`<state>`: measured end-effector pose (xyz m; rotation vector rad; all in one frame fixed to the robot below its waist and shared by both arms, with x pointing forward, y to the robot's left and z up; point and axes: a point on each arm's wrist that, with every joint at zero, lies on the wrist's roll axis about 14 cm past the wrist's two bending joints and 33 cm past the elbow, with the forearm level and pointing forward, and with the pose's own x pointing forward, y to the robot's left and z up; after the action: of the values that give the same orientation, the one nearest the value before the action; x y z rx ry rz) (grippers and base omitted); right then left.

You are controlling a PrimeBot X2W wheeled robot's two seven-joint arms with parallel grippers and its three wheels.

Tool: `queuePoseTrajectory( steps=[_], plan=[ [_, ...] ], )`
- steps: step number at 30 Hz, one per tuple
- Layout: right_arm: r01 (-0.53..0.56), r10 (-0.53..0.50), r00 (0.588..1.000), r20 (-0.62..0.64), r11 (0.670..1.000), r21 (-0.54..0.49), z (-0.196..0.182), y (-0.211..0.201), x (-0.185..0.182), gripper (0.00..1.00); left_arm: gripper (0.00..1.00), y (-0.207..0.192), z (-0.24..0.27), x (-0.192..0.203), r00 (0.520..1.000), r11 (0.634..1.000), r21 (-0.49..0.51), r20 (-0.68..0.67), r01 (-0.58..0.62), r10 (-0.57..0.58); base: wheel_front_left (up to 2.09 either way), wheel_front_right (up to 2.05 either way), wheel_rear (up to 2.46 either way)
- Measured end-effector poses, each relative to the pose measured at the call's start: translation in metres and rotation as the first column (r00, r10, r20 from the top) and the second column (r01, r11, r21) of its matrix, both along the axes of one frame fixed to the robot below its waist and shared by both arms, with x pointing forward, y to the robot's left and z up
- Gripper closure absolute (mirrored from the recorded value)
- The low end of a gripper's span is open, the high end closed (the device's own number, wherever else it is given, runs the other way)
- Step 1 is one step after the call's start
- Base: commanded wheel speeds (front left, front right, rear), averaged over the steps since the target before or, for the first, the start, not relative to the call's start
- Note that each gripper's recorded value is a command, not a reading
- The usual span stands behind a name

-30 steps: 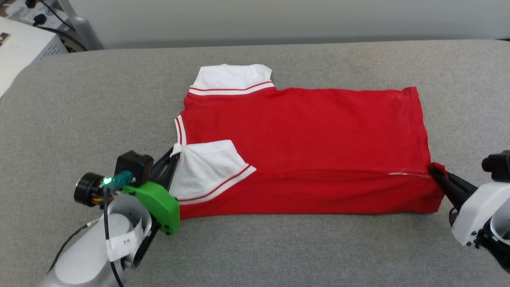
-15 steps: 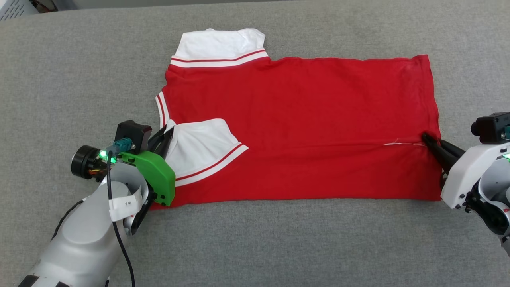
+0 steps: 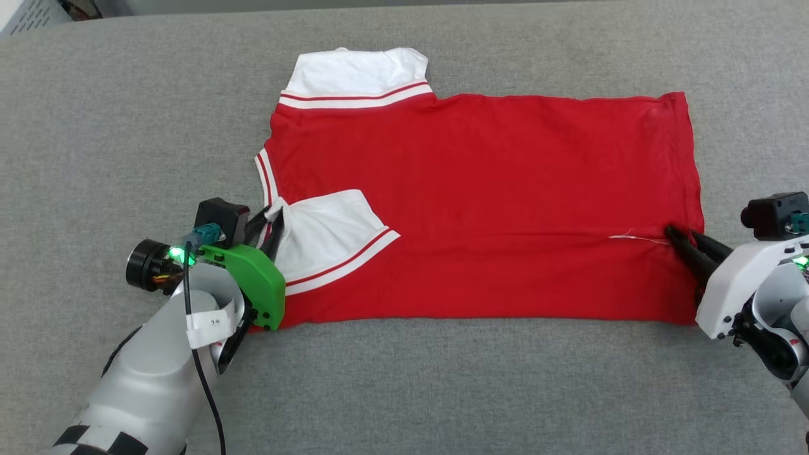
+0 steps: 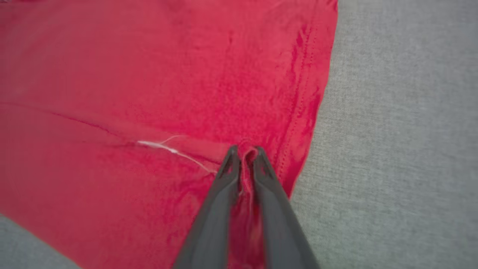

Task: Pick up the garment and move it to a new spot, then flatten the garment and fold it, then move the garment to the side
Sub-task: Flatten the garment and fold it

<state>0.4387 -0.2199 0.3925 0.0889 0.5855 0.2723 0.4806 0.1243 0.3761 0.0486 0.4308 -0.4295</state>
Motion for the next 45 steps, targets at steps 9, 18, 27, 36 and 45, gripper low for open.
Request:
queuePoseTrajectory(
  steps=[9,18,27,36,45],
  plan=[
    [0.012,-0.013,0.983,0.185,1.000,0.003,0.046,-0.010,0.002,0.00,0.00,0.020,0.044,-0.001,0.995,1.000,0.025,0.102,-0.016,0.013,0.00,0.00,0.00],
    [-0.017,0.014,0.966,0.259,1.000,0.010,0.073,0.002,-0.014,0.00,0.00,0.037,0.094,-0.007,0.998,0.996,0.093,-0.055,0.011,-0.006,0.00,0.00,0.00],
    [-0.028,0.023,0.975,0.221,0.999,0.022,0.072,0.011,-0.027,0.00,0.00,0.019,0.079,-0.055,0.902,0.977,0.122,-0.418,0.175,-0.109,0.00,0.00,0.00],
    [-0.018,0.013,0.984,0.177,0.999,0.028,0.065,0.010,-0.032,0.00,0.00,0.020,0.046,-0.071,0.803,0.961,0.154,-0.588,0.231,-0.099,0.00,0.00,0.00],
    [-0.011,0.006,0.991,0.131,0.999,0.034,0.052,0.011,-0.037,0.00,0.00,0.027,0.000,-0.083,0.718,0.962,0.174,-0.696,0.210,-0.031,0.00,0.00,0.00]
  ],
)
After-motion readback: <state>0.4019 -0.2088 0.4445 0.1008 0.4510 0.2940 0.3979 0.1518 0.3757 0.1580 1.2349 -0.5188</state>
